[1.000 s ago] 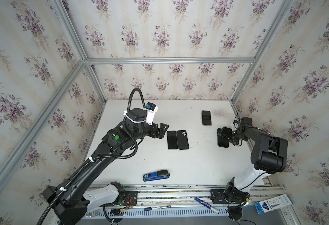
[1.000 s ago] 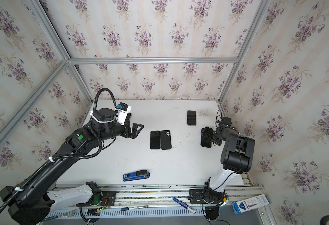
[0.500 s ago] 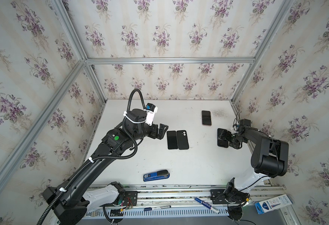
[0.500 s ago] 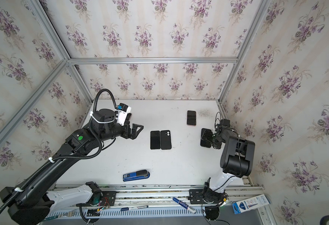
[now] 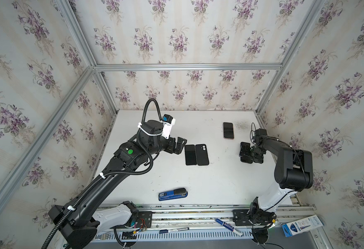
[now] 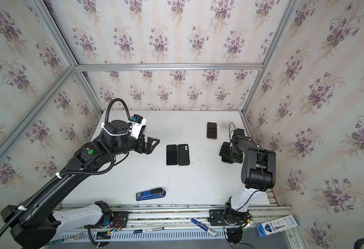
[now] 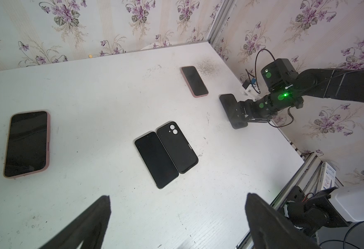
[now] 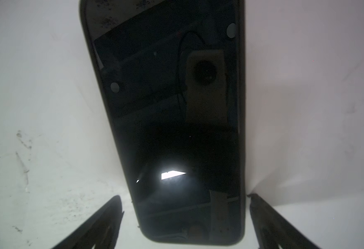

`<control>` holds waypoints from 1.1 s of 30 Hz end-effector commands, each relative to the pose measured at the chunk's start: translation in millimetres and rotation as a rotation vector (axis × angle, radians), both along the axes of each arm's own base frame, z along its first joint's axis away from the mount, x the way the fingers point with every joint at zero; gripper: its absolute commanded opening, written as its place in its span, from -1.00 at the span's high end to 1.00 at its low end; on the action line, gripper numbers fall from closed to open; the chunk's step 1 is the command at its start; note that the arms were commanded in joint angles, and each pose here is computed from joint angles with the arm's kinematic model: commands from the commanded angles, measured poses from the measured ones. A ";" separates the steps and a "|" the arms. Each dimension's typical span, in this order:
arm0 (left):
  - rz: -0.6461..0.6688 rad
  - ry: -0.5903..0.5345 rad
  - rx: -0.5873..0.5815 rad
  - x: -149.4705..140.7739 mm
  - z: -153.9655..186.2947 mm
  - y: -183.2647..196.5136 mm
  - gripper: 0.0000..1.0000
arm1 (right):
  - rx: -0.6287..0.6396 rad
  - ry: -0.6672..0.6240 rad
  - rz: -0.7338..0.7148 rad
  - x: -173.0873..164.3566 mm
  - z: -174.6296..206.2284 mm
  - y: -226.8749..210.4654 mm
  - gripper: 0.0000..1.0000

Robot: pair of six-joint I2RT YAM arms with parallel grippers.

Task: Take the phone out of the phone case
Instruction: Pick up the phone from the middle-right of the table.

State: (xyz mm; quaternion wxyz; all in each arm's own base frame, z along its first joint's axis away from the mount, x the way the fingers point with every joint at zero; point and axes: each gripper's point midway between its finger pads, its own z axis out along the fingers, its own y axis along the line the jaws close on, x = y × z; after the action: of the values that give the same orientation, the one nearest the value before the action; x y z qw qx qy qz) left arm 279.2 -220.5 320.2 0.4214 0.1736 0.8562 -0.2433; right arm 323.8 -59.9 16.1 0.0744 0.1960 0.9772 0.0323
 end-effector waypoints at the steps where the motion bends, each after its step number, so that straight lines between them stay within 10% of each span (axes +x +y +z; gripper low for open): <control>1: 0.000 -0.012 -0.015 0.6 3.9 -0.8 -0.99 | -0.024 0.141 -0.001 -27.6 -9.9 3.8 -0.88; 33: -0.030 -0.001 -0.047 11.4 13.6 -16.8 -0.99 | -0.013 0.087 0.014 -31.4 -8.2 15.7 -0.06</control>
State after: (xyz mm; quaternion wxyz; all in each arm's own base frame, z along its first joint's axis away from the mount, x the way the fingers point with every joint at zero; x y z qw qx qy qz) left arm 289.3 -233.3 322.0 0.4114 0.1794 0.8570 -0.2533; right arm 313.6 -57.7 12.3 0.0732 0.1797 0.9809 -0.0100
